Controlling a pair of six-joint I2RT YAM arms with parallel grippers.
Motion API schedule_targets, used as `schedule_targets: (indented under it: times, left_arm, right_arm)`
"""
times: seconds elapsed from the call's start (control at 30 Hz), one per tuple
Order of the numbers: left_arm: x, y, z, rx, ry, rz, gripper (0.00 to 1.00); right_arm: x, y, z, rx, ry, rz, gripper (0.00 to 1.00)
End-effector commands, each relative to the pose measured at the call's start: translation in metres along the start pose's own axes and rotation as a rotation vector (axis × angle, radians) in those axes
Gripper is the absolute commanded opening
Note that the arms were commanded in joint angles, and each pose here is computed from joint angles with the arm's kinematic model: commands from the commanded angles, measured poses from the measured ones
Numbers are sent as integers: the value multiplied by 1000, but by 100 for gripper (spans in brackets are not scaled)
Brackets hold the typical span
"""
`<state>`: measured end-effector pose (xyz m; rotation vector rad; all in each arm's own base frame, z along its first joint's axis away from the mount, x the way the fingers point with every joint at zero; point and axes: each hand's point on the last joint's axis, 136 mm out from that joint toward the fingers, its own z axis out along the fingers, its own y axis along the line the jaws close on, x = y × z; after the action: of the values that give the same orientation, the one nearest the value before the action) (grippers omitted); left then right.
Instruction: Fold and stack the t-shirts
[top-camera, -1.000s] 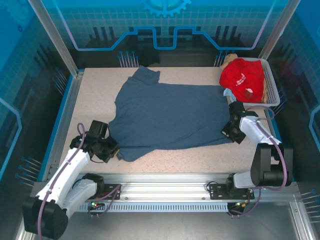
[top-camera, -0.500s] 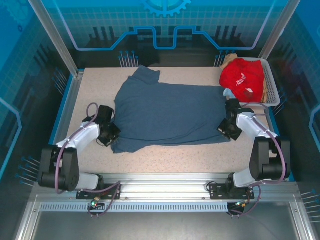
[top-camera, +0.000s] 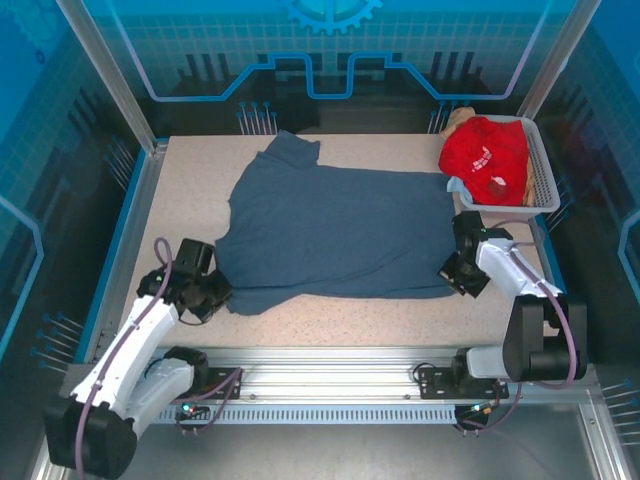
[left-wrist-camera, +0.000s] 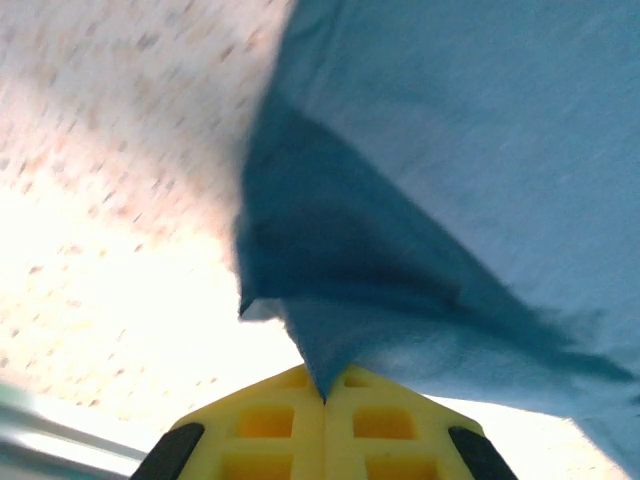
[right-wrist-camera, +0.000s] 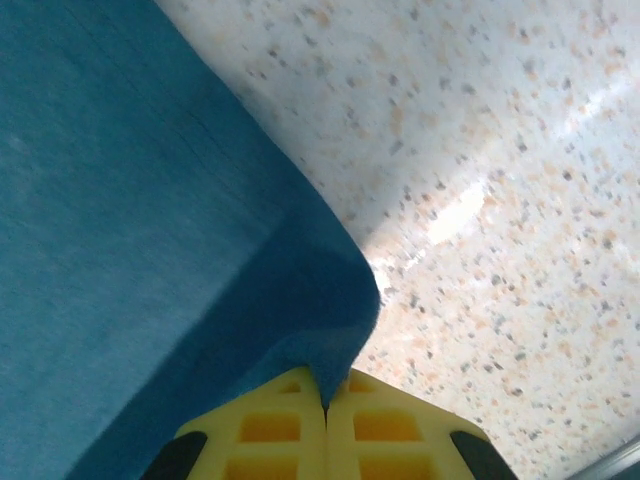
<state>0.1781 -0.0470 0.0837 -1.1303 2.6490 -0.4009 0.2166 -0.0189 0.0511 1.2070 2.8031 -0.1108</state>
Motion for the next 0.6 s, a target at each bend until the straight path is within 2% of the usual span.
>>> schedule_targets:
  times: [0.0, 0.17, 0.2, 0.23, 0.27, 0.3, 0.37, 0.43, 0.47, 0.57]
  left_arm:
    - [26, 26, 14, -84, 113, -66, 0]
    - [21, 21, 19, -109, 118, -70, 0]
    - [19, 17, 17, -102, 116, -71, 0]
    - [18, 13, 13, -91, 112, -67, 8]
    - [15, 10, 6, -90, 99, -67, 26]
    - [10, 9, -3, -103, 78, -71, 39]
    - [-4, 5, -27, -129, 8, -66, 59]
    - [-22, -16, -41, -86, -54, -42, 58]
    - [-32, -32, -41, -54, -71, -25, 53]
    - [-56, -89, -14, 50, -33, 0, 39]
  right_arm:
    - [27, -22, 7, 66, 96, 42, 0]
    - [43, -38, 21, 140, 159, 72, 0]
    - [44, -39, 21, 143, 166, 76, 5]
    - [42, -39, 17, 141, 156, 80, 17]
    - [39, -38, 11, 133, 129, 80, 29]
    - [34, -38, 2, 123, 92, 78, 39]
    - [19, -34, -23, 85, -23, 56, 52]
    - [5, -17, -46, 7, -132, 1, 55]
    - [0, -3, -53, -50, -173, -38, 54]
    - [-6, 46, -49, -221, -181, -125, 47]
